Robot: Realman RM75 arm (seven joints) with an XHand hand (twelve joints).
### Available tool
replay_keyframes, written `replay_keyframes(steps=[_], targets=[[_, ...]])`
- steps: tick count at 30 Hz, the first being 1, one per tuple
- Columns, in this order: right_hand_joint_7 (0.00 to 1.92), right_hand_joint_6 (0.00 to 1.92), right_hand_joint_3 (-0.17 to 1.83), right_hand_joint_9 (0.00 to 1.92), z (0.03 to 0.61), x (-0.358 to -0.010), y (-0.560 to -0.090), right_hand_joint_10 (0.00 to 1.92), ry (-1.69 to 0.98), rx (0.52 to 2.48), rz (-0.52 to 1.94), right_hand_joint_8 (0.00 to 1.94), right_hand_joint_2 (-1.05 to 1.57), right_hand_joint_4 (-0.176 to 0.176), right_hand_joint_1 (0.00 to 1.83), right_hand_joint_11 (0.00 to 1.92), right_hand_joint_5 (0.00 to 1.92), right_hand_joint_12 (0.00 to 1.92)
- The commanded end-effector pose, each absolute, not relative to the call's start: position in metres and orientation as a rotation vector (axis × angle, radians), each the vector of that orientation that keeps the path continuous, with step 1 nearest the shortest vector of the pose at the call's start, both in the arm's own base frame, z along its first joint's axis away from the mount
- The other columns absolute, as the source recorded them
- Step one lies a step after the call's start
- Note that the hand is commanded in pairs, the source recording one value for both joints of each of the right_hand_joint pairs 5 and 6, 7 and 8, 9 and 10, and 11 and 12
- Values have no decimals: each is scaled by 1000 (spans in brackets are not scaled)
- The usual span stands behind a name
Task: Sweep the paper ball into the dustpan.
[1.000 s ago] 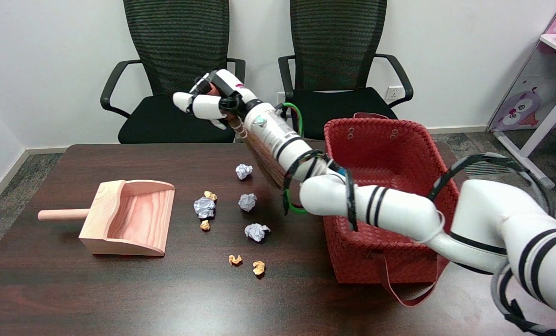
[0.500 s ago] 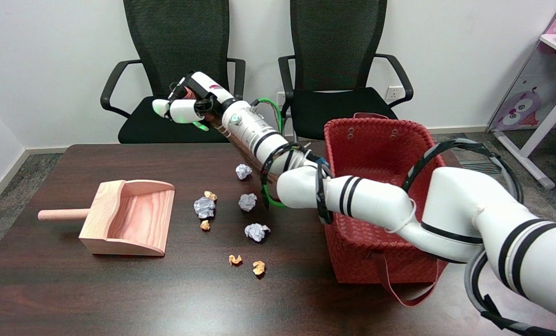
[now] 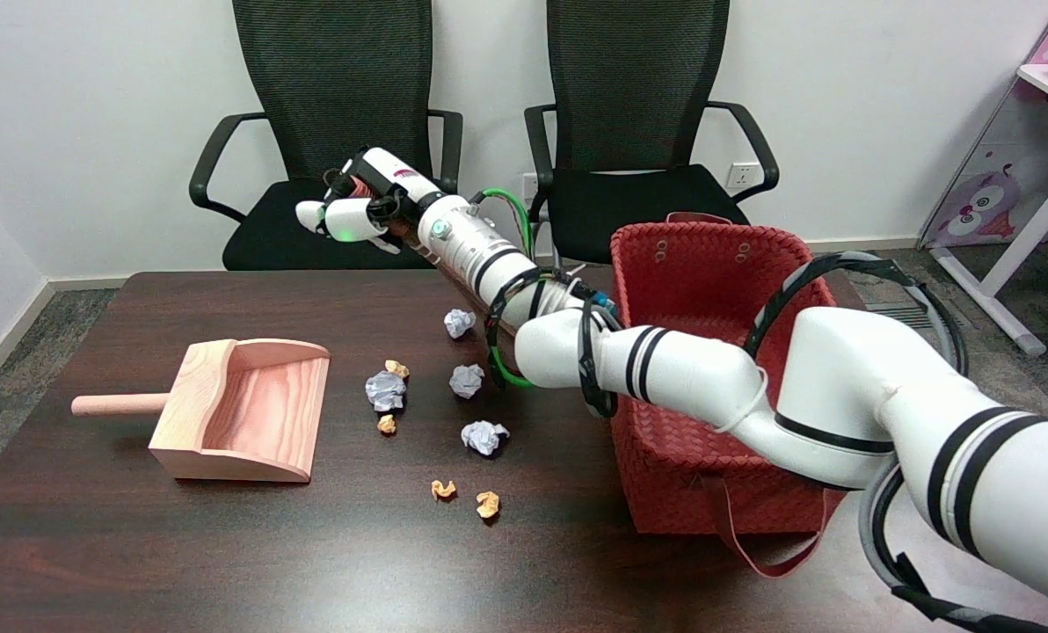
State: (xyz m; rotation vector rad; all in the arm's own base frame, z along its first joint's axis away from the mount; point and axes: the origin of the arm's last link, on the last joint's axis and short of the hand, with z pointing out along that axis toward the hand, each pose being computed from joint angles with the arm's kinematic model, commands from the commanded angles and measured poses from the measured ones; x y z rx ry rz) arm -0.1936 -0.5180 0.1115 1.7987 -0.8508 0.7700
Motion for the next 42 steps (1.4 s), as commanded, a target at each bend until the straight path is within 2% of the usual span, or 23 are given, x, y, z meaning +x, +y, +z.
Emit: replay_keyframes(steps=[1,13,27,42], targets=[[1920,1920,546,1920,101,-214,-517,1920,-900,1769,700,1920,1571,176,973,1920,1920,1920],[1920,1920,635,1920,77,-221,-509,1920,-956,1778,687,1920,1571,176,946,1920,1920,1920],[1920,1920,629,1920,58,-243,-492,1920,-1154,1738,689,1920,1571,176,943,1907,1920,1907],[1920,1920,612,1920,36,-230,-472,1920,-1284,1776,785,1920,1571,176,941,1890,1920,1890]])
